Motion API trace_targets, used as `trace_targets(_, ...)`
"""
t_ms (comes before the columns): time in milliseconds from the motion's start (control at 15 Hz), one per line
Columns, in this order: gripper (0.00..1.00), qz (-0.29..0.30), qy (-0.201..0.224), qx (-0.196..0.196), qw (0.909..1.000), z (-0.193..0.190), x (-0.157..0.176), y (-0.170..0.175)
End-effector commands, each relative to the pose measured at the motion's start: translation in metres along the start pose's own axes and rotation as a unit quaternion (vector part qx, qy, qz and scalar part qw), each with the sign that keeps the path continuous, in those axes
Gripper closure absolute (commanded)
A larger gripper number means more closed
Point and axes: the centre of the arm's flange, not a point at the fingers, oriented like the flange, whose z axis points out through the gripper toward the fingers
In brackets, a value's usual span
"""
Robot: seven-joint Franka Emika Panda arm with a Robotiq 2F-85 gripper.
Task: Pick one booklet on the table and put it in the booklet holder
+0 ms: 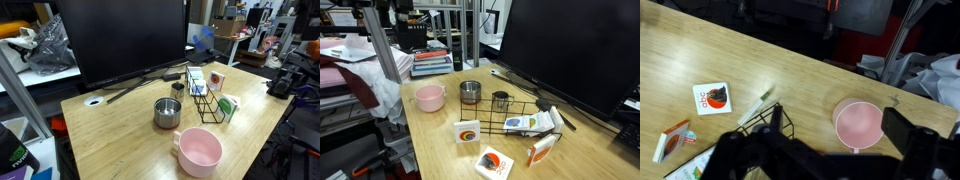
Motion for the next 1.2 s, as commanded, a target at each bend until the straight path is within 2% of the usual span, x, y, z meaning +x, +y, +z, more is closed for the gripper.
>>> trace_targets(0,0.0,0.049,-0.021,0.022,0.9984,0.016,0.014,0.021)
trace_targets(400,0.0,0.137,-0.067,0.068,0.9859,0.058,0.032,0.063)
trace_targets(467,0.0,0.146,-0.07,0.062,0.9848,0.061,0.031,0.066)
trace_targets(533,0.0,0.126,-0.075,0.053,0.9878,0.06,0.03,0.065)
trace_targets(1000,0.0,0.138,-0.077,0.054,0.986,0.062,0.031,0.067)
trace_targets(1133,0.0,0.143,-0.086,0.08,0.9828,0.071,0.039,0.075)
